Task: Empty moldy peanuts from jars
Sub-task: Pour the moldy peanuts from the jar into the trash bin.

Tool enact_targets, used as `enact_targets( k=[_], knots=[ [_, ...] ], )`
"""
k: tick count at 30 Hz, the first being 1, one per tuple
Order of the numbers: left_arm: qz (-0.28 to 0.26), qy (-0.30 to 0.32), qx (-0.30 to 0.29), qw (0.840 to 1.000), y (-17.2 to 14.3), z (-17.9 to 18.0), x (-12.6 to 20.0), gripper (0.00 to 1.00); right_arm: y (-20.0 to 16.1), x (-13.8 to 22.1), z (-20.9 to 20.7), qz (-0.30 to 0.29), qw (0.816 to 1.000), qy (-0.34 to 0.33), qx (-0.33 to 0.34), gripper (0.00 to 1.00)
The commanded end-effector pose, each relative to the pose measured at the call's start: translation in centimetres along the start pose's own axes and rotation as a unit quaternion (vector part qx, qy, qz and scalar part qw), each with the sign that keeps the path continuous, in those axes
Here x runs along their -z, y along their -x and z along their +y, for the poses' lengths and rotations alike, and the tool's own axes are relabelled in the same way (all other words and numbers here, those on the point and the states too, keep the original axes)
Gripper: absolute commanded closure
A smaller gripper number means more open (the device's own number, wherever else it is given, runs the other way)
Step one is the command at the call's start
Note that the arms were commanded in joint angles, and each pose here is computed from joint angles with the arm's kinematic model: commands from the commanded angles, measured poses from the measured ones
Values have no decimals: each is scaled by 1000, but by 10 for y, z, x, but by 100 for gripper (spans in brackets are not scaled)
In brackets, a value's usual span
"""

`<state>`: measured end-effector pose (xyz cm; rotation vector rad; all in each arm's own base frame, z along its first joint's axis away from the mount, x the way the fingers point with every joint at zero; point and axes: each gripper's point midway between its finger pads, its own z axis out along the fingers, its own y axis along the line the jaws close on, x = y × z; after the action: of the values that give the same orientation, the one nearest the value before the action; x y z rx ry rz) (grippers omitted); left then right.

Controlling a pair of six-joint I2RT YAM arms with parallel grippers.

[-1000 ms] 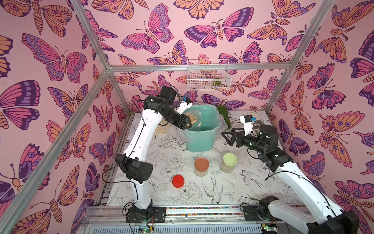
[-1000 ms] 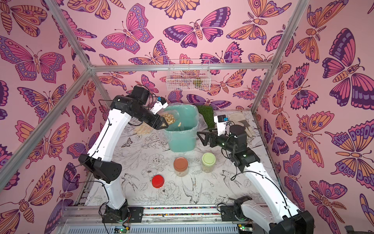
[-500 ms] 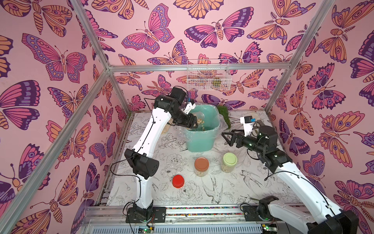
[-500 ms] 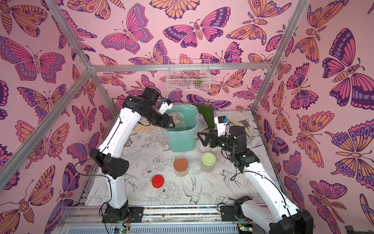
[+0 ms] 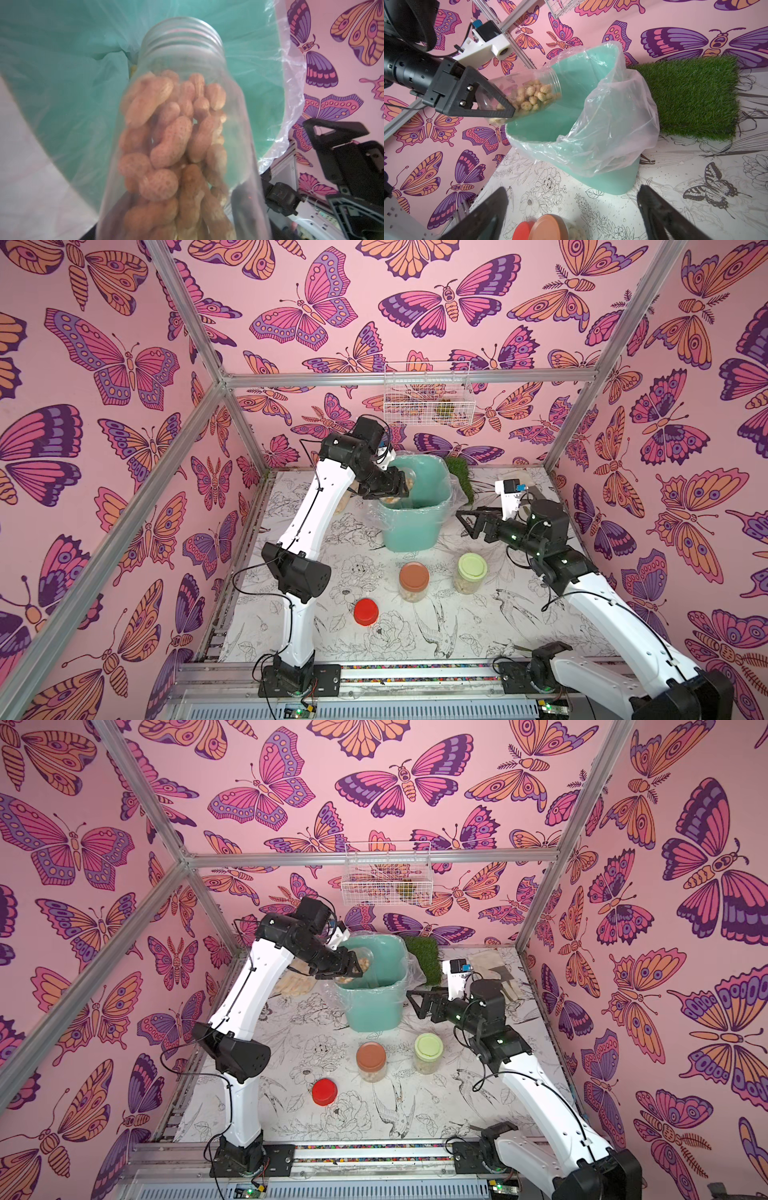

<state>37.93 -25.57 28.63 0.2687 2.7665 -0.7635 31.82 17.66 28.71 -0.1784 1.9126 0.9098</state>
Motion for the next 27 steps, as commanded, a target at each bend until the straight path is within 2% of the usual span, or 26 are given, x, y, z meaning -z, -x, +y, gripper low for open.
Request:
enact_targets(
  k=[1,5,12,19,27],
  knots=[
    [26,-9,81,996,-3,1,-12,100,8,4,-1,-21,1000,-7,-5,1],
    [30,-22,134,990,0,-4,-16,100,9,7,-3,-29,999,-14,-4,1],
    [4,-31,185,982,11,-10,-5,100,8,11,-7,-37,999,-23,-6,1],
    [2,-82,265,961,24,-29,-6,100,7,10,-9,-43,999,-25,-11,1],
    [-8,-94,323,942,33,-32,-6,100,6,11,-12,-49,998,-32,-16,1]
  ],
)
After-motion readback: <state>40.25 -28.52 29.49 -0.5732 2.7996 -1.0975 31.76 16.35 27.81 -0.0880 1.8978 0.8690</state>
